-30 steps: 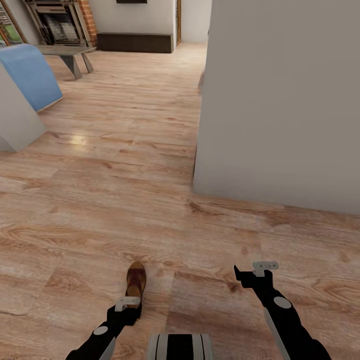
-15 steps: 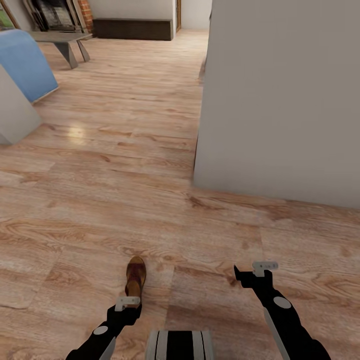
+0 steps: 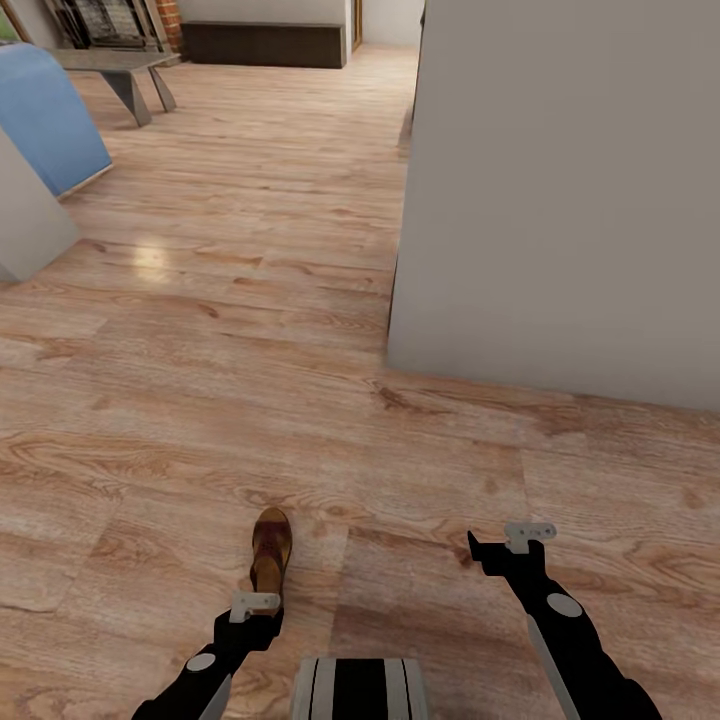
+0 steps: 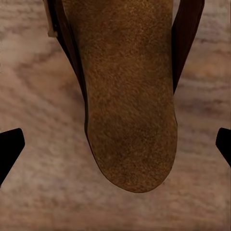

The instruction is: Pick up the two gym shoes and the two sandals from the corridor floor and place them onto the hallstand (shoe rack) in the corridor, making sure they are on the rack and not on the floor. Arrange them so the two gym shoes are next to each other and the two sandals are next to each other.

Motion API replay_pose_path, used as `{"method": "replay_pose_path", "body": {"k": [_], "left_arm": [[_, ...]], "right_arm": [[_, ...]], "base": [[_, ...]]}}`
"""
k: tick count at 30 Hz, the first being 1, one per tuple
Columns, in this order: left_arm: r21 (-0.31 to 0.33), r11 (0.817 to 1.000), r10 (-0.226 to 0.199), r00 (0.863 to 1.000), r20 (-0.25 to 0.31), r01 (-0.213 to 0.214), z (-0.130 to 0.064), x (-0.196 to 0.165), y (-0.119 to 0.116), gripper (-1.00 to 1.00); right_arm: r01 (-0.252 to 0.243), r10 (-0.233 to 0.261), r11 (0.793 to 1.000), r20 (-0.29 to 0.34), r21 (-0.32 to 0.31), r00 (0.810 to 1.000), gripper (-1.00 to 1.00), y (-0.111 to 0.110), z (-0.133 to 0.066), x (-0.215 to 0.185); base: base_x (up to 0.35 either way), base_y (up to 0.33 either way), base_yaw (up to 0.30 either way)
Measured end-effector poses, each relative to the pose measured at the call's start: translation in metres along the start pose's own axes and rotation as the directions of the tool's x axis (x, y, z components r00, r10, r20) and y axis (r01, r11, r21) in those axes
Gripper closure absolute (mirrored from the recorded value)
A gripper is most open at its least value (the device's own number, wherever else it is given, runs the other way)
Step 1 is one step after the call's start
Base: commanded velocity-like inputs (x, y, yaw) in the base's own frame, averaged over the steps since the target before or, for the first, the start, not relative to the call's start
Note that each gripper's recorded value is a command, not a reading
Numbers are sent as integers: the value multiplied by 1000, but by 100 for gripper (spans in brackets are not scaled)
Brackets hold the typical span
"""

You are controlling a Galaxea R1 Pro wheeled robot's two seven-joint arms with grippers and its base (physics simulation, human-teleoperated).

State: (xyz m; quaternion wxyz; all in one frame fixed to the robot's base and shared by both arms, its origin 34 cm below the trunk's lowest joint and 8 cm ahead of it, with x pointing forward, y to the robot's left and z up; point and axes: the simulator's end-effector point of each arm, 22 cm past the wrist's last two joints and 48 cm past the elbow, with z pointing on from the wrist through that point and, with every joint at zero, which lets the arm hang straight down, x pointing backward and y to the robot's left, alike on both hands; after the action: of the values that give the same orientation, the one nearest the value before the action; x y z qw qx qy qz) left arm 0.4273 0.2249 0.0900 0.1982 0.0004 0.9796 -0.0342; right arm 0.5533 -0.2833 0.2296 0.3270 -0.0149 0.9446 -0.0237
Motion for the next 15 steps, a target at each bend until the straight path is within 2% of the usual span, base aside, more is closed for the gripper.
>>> {"method": "replay_pose_path", "body": {"k": [3,7,11,15], "left_arm": [[0,1000,3,999,50,-3,-1,-9,0,-100],[-1,1000,4,997,82,-4,-1,-16,0,-100],[-2,1000,4,995,95,-4,-2,-18,1,-100],[-3,1000,3,996,84,-3,1,-11,2,-100]], "right_arm": [[0,0,1000,0,-1,1000,-100,0,0,0],[0,0,1000,0,-1,1000,-100,1,0,0],[0,0,1000,0,-2,1000,-100,1,0,0],[0,0,1000,-17,-2,1000,-100,2,4,9]], "base": [[0,0,0],[0,0,0],[0,0,0],[0,0,0]]}}
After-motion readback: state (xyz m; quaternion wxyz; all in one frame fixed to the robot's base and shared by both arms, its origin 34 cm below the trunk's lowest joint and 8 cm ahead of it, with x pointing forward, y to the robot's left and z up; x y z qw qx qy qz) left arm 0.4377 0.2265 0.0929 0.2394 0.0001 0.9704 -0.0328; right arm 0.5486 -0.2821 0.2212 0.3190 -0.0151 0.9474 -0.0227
